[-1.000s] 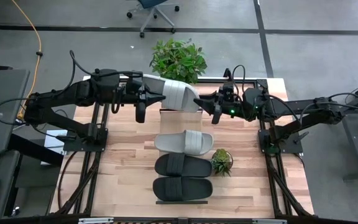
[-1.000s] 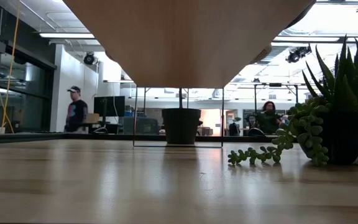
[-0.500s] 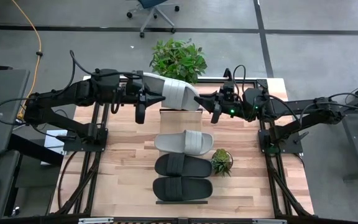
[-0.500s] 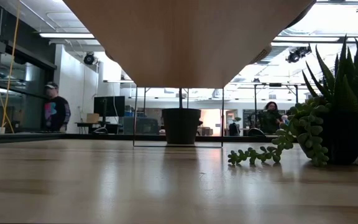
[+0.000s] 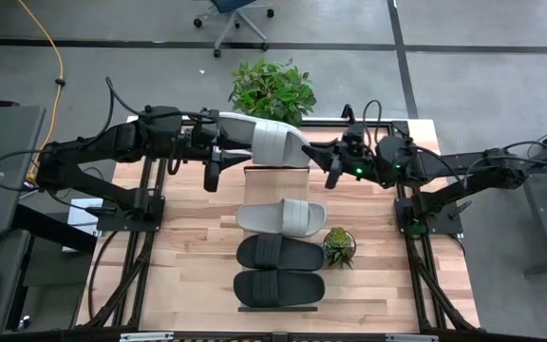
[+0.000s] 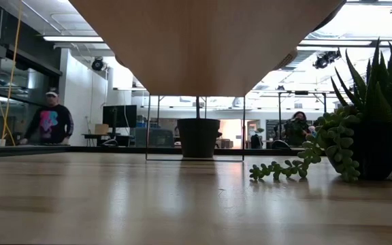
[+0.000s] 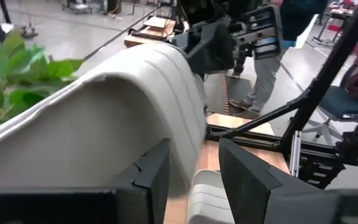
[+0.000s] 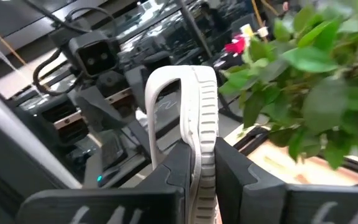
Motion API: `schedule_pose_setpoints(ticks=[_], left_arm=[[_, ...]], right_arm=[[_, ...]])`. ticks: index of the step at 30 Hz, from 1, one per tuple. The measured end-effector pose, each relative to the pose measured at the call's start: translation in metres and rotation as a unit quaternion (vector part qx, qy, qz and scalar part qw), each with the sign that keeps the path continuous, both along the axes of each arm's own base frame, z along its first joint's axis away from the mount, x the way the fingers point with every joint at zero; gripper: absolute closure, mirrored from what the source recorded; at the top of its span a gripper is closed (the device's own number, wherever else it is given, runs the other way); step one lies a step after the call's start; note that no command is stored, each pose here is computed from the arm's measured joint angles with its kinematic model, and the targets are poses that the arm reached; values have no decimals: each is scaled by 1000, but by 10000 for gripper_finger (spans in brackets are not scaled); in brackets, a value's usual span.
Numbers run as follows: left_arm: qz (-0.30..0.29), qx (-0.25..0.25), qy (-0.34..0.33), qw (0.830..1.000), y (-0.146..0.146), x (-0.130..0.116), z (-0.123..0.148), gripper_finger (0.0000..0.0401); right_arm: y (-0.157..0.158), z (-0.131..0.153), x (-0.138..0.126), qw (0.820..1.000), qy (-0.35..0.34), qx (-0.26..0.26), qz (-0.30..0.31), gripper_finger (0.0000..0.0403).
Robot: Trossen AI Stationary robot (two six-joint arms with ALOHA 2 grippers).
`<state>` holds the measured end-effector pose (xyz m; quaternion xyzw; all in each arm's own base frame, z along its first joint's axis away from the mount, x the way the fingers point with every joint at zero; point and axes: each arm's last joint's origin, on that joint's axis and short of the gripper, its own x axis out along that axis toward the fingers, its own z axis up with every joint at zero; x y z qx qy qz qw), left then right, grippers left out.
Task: Pick and place slides into the shelf
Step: Put the gray slide into the shelf
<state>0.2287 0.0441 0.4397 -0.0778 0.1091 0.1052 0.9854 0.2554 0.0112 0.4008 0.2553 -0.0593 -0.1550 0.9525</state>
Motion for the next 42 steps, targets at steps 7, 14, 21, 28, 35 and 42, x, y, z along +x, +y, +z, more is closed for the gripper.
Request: schedule_pose_setpoints(ticks=[7, 14, 21, 28, 35, 42], left_arm=[[-2, 21, -6, 1000, -2, -11, 6, 274], [-18, 61, 16, 998, -5, -25, 7, 274], [-63, 109, 54, 991, -10, -41, 4, 274], [-67, 107, 125, 984, -10, -46, -8, 274], [-65, 116, 151, 980, -10, -49, -12, 274], [-72, 131, 155, 976, -10, -49, -12, 274]], right_arm=[[5, 9, -29, 1000, 17, 1, -24, 377], [11, 15, -50, 1000, 13, 6, -26, 378], [13, 10, -66, 998, 45, 43, -9, 378], [14, -4, -66, 991, 104, 82, 10, 378], [15, -9, -61, 987, 118, 104, 17, 378], [8, -15, -61, 978, 134, 159, 27, 378]])
